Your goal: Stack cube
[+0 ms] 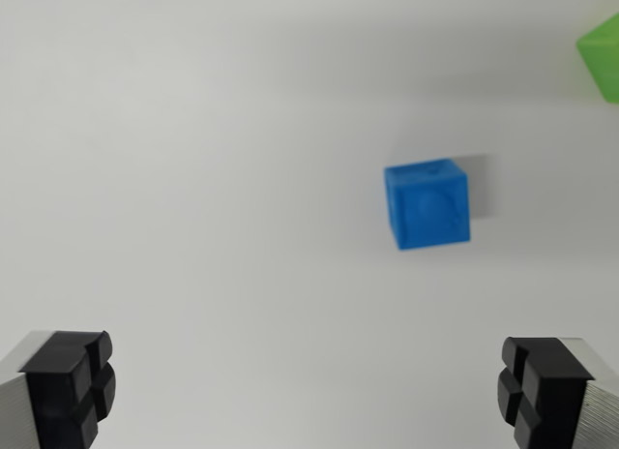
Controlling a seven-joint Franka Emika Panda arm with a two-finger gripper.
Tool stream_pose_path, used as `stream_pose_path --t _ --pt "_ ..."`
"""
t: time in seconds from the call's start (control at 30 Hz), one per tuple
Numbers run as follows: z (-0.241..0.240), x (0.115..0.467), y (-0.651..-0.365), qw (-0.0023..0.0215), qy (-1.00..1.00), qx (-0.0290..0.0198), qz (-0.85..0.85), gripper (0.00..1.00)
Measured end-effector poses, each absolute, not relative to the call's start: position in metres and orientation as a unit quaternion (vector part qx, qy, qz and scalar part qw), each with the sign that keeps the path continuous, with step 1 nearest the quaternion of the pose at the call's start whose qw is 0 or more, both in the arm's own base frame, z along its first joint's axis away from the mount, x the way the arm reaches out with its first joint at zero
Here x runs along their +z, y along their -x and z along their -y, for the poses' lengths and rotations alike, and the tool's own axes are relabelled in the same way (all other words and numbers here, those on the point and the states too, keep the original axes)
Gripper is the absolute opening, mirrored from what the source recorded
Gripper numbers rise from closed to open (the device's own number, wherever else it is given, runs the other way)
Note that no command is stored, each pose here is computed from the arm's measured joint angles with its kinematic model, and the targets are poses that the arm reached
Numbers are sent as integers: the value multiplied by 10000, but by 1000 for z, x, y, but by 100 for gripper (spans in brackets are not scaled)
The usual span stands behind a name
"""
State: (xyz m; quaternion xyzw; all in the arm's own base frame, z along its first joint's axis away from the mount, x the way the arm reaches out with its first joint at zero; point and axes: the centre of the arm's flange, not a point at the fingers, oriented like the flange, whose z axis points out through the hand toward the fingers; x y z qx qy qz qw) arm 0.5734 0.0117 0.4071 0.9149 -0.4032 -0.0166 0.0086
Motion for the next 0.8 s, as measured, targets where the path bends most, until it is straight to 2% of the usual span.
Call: stream_pose_path --t 0.8 --pt "-8 403 -574 90 -9171 -177 3982 100"
